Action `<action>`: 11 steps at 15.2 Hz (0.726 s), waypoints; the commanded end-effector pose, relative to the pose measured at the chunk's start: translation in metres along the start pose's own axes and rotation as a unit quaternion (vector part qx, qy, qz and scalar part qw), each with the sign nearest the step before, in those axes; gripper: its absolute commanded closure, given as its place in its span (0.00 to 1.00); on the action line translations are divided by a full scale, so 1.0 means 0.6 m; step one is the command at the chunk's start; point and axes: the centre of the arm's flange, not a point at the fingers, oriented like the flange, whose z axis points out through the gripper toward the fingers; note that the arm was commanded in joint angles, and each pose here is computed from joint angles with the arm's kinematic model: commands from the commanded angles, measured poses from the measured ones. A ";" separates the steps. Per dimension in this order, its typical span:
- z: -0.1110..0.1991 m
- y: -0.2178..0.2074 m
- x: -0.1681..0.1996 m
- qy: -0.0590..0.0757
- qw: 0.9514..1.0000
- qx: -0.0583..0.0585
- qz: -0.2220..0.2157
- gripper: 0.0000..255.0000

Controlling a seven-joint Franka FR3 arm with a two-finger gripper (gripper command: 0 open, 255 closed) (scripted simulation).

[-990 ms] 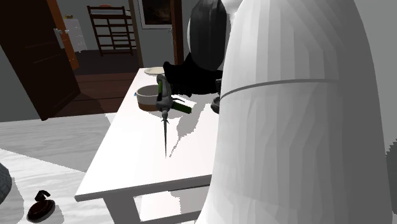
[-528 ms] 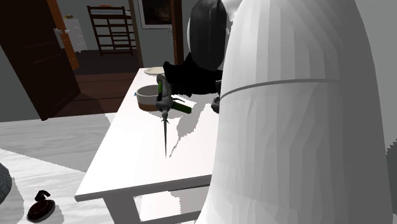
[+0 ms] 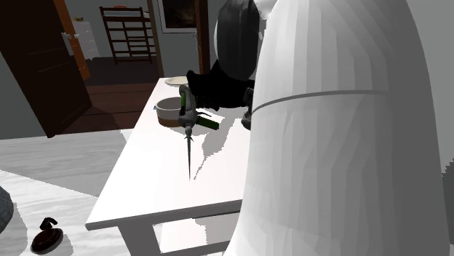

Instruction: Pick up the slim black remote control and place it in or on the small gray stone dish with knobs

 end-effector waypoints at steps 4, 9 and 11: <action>-0.075 -0.001 0.000 0.000 1.000 0.000 0.000 0.00; -0.075 -0.001 0.000 0.000 1.000 0.000 0.000 0.00; -0.075 -0.001 0.000 0.000 1.000 0.000 0.000 0.00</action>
